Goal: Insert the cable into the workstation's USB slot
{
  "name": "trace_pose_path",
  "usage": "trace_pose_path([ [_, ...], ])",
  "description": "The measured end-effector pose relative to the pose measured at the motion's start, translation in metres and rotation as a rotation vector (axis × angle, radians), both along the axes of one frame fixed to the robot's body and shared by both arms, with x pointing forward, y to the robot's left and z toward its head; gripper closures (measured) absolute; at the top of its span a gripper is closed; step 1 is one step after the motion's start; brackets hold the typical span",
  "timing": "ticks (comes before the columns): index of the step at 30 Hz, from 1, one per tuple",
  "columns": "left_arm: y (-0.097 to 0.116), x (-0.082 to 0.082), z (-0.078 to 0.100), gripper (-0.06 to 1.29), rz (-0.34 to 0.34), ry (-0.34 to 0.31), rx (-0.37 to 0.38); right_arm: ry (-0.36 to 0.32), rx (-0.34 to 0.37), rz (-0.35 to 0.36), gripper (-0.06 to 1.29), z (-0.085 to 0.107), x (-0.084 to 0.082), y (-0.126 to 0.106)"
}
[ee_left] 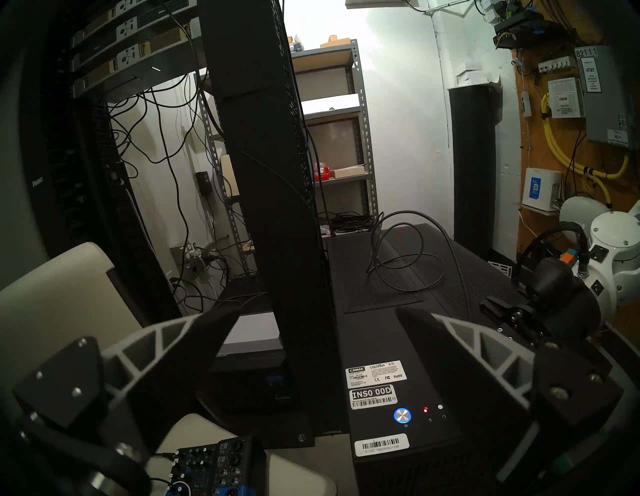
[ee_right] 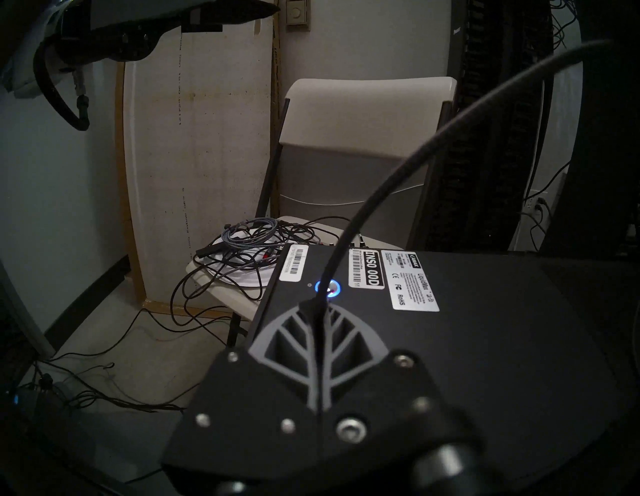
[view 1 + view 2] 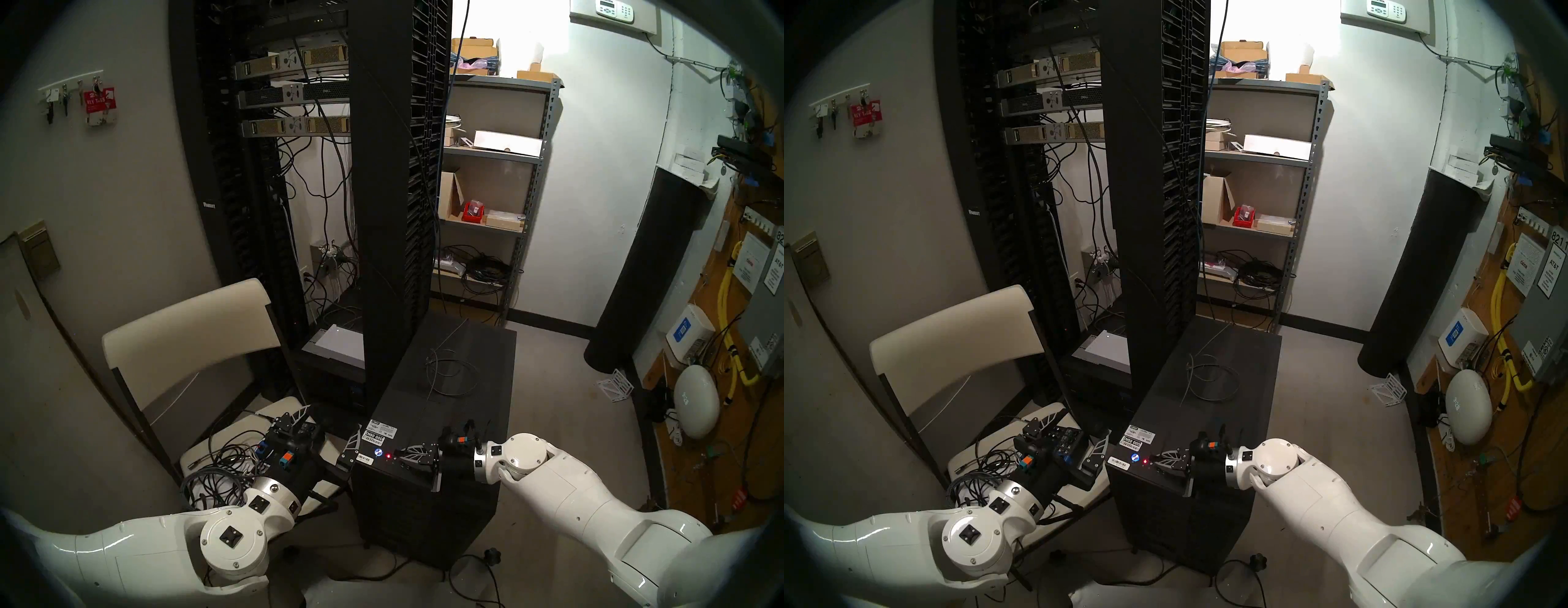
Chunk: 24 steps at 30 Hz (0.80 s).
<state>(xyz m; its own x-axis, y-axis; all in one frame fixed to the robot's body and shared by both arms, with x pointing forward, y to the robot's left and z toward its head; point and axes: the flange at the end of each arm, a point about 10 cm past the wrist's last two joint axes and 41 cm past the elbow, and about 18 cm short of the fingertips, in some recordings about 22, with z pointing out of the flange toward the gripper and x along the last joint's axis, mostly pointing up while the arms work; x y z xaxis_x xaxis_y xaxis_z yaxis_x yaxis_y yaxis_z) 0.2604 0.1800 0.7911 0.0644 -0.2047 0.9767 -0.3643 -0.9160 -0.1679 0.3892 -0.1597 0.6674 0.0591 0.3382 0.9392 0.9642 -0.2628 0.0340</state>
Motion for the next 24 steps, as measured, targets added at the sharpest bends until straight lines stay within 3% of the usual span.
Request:
trace_pose_path([
  [24, 0.0021, 0.0, 0.0, -0.03, 0.006, -0.002, 0.003, 0.044, -0.034, 0.013, 1.25, 0.0021, 0.0059, 0.0026],
])
